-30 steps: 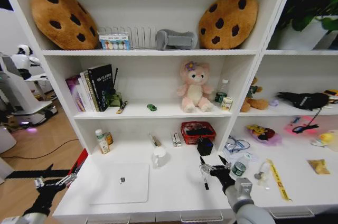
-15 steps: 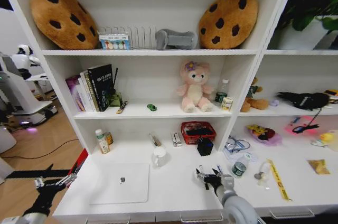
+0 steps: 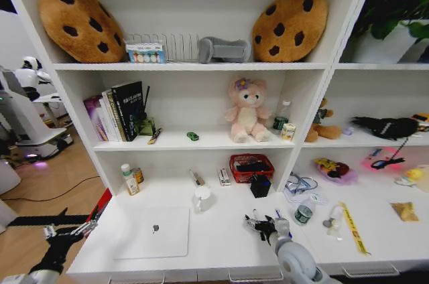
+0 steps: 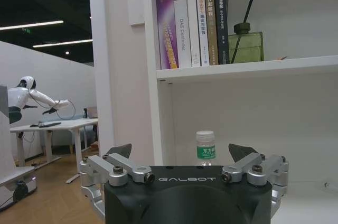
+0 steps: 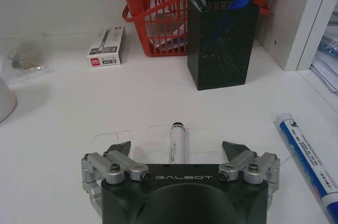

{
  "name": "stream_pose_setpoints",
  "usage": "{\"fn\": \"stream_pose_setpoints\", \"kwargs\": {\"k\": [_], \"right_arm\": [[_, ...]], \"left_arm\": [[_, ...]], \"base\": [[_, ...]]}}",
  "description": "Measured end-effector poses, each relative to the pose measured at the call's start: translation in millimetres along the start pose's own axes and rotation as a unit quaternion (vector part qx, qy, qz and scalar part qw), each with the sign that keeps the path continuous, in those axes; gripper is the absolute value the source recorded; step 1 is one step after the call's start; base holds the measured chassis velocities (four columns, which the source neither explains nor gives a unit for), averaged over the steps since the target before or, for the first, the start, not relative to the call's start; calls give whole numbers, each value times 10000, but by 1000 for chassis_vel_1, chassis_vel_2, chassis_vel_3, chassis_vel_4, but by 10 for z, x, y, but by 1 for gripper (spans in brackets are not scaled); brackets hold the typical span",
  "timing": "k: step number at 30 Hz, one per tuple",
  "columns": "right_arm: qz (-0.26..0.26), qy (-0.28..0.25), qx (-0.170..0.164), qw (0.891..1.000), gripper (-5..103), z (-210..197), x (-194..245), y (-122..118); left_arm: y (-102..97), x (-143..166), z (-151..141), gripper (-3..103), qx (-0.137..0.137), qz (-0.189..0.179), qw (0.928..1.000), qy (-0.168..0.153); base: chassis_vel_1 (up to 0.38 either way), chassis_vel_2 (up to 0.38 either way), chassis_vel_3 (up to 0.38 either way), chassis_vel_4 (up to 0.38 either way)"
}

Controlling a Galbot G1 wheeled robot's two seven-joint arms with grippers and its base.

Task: Organize the objects on the table.

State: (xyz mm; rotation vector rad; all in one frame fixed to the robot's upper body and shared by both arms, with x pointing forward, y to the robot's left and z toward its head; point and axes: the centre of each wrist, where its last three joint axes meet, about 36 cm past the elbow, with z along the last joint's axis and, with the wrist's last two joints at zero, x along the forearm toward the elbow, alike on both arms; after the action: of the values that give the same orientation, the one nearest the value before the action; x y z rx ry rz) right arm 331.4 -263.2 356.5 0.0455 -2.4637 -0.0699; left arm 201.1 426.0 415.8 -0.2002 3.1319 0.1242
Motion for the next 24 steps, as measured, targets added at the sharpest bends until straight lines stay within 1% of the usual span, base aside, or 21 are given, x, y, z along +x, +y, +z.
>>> {"fn": "stream_pose_setpoints", "kwargs": {"k": [1,2,4,5,7,8,13,14,15,16,17,18,20,21,23,24], "right_arm": [[10,-19,9,10000,93,1,-4,-2],[10,-19,9,10000,93,1,-4,-2],[25,-54,35,10000,83,-3,-4,-13],[25,-54,35,10000,83,-3,-4,-13],[42,-73,47,10000,73,-7,-2,-28],[42,-73,47,10000,73,-7,-2,-28],[60,-82,32,9999,45,-6,5,-24],[60,-82,32,9999,45,-6,5,-24],[61,-82,26,9999,40,-5,7,-19],[61,-82,26,9999,40,-5,7,-19],[61,-85,22,9999,34,-5,10,-13],[61,-85,22,9999,34,-5,10,-13],[33,-114,14,9999,24,-25,31,4],[33,-114,14,9999,24,-25,31,4],[25,-169,9,9999,13,-65,52,1],[26,-186,8,9998,10,-77,59,-2]], "left_arm": [[0,0,0,100,0,0,10000,0],[0,0,0,100,0,0,10000,0],[0,0,0,100,0,0,10000,0],[0,0,0,100,0,0,10000,0],[0,0,0,100,0,0,10000,0],[0,0,0,100,0,0,10000,0],[0,0,0,100,0,0,10000,0],[0,0,0,100,0,0,10000,0],[0,0,0,100,0,0,10000,0],[0,0,0,100,0,0,10000,0],[0,0,0,100,0,0,10000,0],[0,0,0,100,0,0,10000,0],[0,0,0,100,0,0,10000,0],[0,0,0,100,0,0,10000,0],[0,0,0,100,0,0,10000,0],[0,0,0,100,0,0,10000,0]], "base": [[0,0,0,0],[0,0,0,0],[0,0,0,0],[0,0,0,0],[0,0,0,0],[0,0,0,0],[0,0,0,0],[0,0,0,0],[0,0,0,0],[0,0,0,0],[0,0,0,0],[0,0,0,0],[0,0,0,0],[0,0,0,0],[0,0,0,0],[0,0,0,0]]}}
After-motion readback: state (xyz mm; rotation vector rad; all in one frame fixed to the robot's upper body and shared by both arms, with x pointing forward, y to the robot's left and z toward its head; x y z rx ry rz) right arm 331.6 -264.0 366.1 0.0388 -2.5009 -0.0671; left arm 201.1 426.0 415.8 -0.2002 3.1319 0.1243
